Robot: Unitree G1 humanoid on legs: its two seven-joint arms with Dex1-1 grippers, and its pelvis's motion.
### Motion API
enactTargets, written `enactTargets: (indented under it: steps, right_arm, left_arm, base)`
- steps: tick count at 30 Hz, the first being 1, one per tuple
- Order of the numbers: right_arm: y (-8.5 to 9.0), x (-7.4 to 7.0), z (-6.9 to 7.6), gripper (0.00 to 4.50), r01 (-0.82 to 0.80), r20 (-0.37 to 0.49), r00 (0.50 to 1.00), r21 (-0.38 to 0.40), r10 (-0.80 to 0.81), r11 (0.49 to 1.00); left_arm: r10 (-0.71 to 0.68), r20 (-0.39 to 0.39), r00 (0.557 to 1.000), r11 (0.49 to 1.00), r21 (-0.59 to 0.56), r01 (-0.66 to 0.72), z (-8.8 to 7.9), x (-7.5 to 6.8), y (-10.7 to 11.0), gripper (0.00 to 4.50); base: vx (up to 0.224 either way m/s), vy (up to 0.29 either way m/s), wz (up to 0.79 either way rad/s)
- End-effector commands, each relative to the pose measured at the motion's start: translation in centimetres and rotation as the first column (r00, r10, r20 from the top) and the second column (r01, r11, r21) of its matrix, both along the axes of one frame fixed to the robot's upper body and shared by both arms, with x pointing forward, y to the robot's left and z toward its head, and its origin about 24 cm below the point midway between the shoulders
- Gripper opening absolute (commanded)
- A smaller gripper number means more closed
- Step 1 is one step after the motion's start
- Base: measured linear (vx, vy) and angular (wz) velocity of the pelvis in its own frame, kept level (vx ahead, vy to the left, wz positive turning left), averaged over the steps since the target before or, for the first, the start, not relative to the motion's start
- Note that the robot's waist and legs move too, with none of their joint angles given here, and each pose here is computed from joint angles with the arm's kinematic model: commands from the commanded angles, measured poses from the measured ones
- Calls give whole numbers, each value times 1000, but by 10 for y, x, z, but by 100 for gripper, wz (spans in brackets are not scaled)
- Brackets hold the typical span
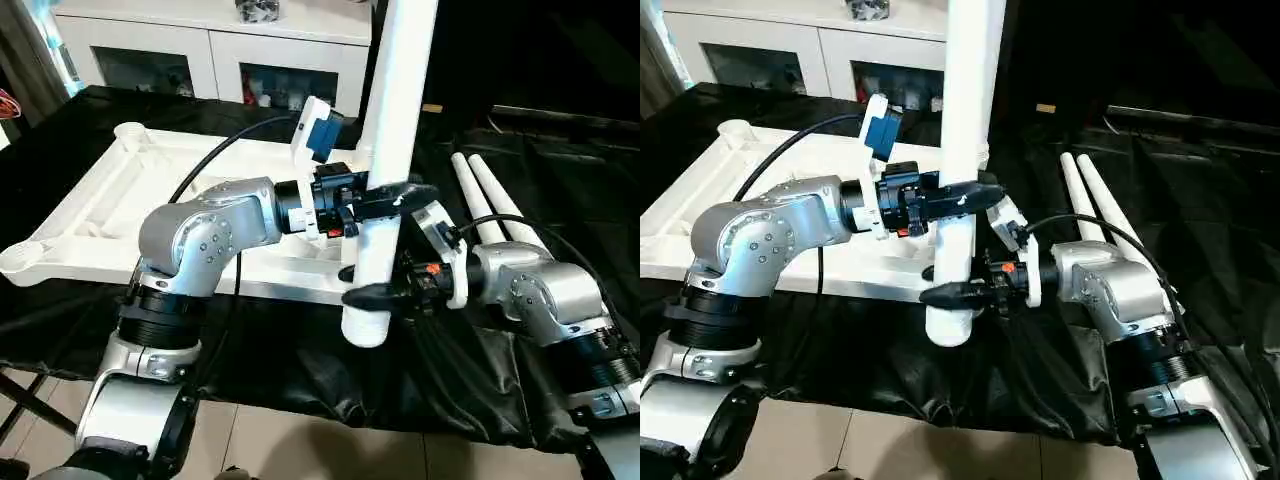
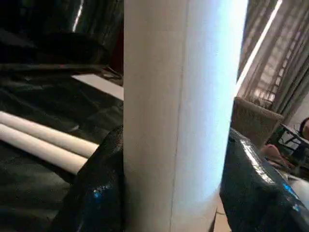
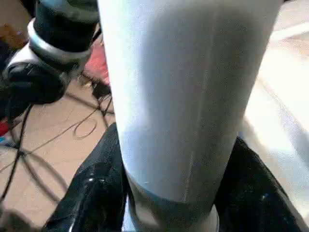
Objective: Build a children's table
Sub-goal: Pick table leg
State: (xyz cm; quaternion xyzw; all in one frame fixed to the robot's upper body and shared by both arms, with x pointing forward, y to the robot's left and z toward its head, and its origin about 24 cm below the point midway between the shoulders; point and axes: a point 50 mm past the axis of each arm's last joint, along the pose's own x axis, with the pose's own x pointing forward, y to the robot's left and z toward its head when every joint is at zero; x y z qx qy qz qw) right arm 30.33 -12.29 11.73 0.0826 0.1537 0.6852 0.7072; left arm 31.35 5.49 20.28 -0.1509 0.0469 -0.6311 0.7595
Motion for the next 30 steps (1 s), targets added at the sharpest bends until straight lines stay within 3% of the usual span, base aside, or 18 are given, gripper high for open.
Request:
enactTargets:
  steps: [1, 3, 7, 11, 13, 15, 17, 18, 19, 25, 30]
  right_arm:
    - [-7, 6, 3, 191, 116, 25, 993, 30, -117, 993]
    - [-6, 14, 1, 191, 237, 37, 970, 65, -239, 969]
    - [-6, 23, -2, 191, 396, 42, 915, 104, -402, 912]
    - [-16, 29, -18, 190, 575, 70, 814, 50, -577, 817]
    - [-18, 30, -20, 190, 595, 74, 800, 38, -596, 803]
    - [-26, 33, -24, 190, 665, 102, 742, 16, -663, 747]
    - [-34, 35, -25, 190, 729, 123, 678, 13, -725, 684]
    - [-34, 35, -25, 190, 729, 123, 678, 13, -725, 684]
    - [-41, 35, -26, 190, 765, 159, 636, 0, -756, 644]
    - [-43, 29, -28, 190, 771, 192, 627, -12, -755, 637]
    - [-43, 29, -30, 190, 773, 196, 624, -17, -756, 634]
  left_arm:
    - [84, 37, 996, 995, -57, -81, 10, 7, 1, 299]
    - [184, 11, 983, 974, -137, -181, 14, 17, 7, 299]
    - [286, 18, 958, 953, -113, -282, 0, 26, 24, 299]
    - [330, 101, 939, 932, 123, -341, -35, 30, 49, 299]
    - [314, 120, 942, 935, 136, -329, -38, 29, 51, 299]
    - [252, 190, 949, 914, 275, -298, -58, 28, 56, 299]
    - [149, 274, 950, 850, 455, -265, -84, 26, 61, 299]
    - [149, 274, 950, 850, 455, -265, -84, 26, 61, 299]
    - [76, 301, 951, 793, 560, -240, -103, 25, 63, 299]
    - [-52, 293, 955, 756, 637, -154, -124, 28, 63, 264]
    - [-107, 259, 960, 734, 671, -100, -129, 28, 67, 220]
  base:
    - [0, 0, 0]
    - [0, 0, 0]
    - [0, 0, 0]
    - [0, 0, 0]
    - [0, 0, 0]
    - [0, 0, 0]
    - [0, 0, 0]
    - [0, 0, 0]
    - [0, 0, 0]
    - [0, 0, 0]
    - [0, 0, 0]
